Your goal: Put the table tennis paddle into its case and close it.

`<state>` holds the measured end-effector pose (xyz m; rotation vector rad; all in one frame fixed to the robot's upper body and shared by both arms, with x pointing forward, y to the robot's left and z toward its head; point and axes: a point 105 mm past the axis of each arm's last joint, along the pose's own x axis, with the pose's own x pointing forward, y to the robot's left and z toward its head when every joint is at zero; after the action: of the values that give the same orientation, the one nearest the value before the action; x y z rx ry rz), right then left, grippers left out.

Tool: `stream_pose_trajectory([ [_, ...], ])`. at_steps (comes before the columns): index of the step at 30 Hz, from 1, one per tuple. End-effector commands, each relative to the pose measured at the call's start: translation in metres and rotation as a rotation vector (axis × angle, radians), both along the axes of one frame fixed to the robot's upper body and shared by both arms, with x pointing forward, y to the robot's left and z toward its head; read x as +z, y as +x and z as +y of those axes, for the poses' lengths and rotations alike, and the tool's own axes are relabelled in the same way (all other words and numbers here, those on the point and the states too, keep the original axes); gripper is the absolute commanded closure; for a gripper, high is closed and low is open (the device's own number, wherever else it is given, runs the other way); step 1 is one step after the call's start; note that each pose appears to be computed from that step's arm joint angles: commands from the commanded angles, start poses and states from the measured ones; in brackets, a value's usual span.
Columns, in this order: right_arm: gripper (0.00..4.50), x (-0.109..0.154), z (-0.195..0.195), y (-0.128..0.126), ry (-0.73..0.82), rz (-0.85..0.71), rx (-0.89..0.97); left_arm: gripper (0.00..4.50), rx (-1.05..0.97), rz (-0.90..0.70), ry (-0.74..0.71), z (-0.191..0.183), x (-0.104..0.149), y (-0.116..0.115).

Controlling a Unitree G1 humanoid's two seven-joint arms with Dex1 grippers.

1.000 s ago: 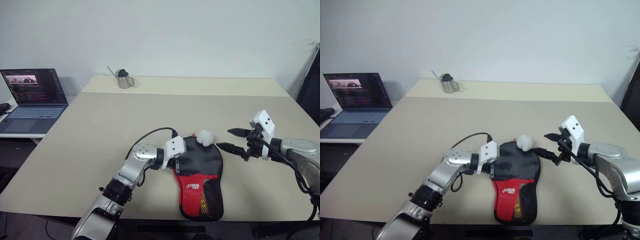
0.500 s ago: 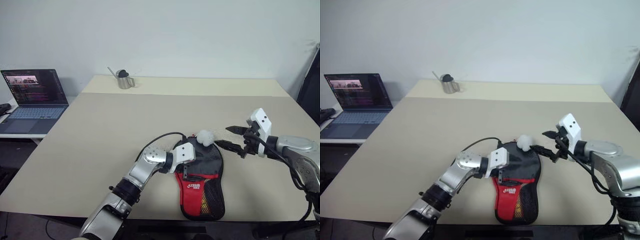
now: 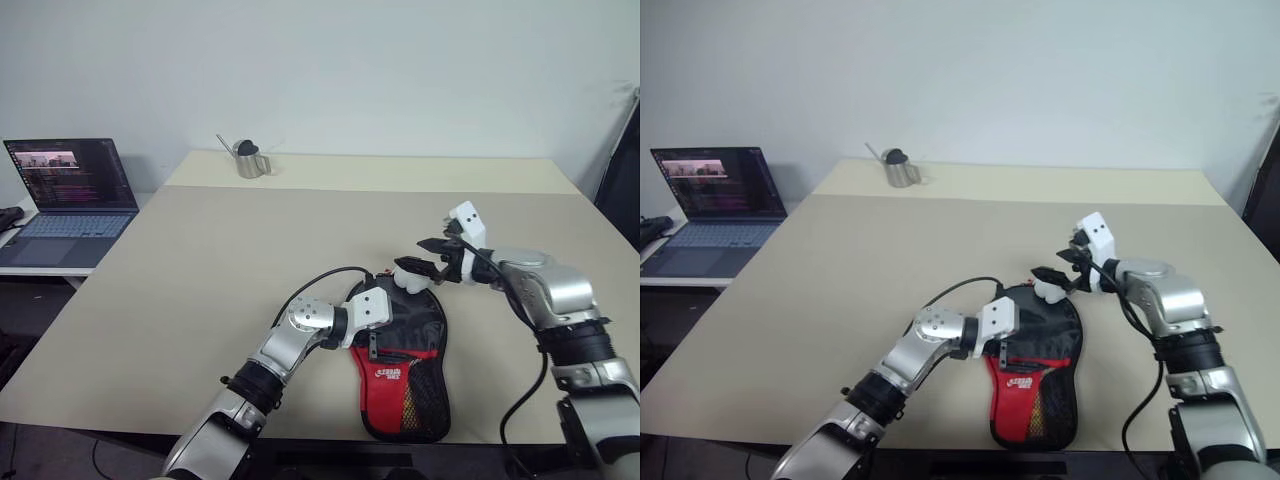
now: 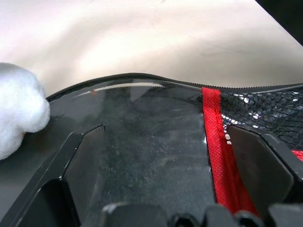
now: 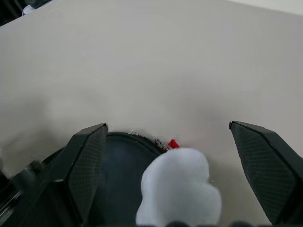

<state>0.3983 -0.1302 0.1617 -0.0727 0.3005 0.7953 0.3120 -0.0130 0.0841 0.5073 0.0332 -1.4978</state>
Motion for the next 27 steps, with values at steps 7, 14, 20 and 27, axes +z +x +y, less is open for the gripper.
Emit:
stream_pose_trajectory([
  [7, 0.00, -0.015, 0.002, 0.008, -0.024, 0.041, 0.032, 0.02, 0.021, 0.060, 0.084, 0.013, -0.024, -0.003],
  [14, 0.92, -0.016, 0.003, 0.008, -0.020, 0.037, 0.026, 0.00, 0.034, 0.038, 0.110, 0.012, -0.026, 0.006],
  [20, 3.03, -0.018, 0.003, 0.006, -0.046, 0.029, 0.031, 0.00, 0.047, 0.045, 0.123, 0.011, -0.033, 0.012],
  [27, 4.24, -0.022, -0.008, 0.007, -0.090, 0.018, -0.013, 0.00, 0.045, 0.104, 0.148, 0.015, -0.051, 0.006],
])
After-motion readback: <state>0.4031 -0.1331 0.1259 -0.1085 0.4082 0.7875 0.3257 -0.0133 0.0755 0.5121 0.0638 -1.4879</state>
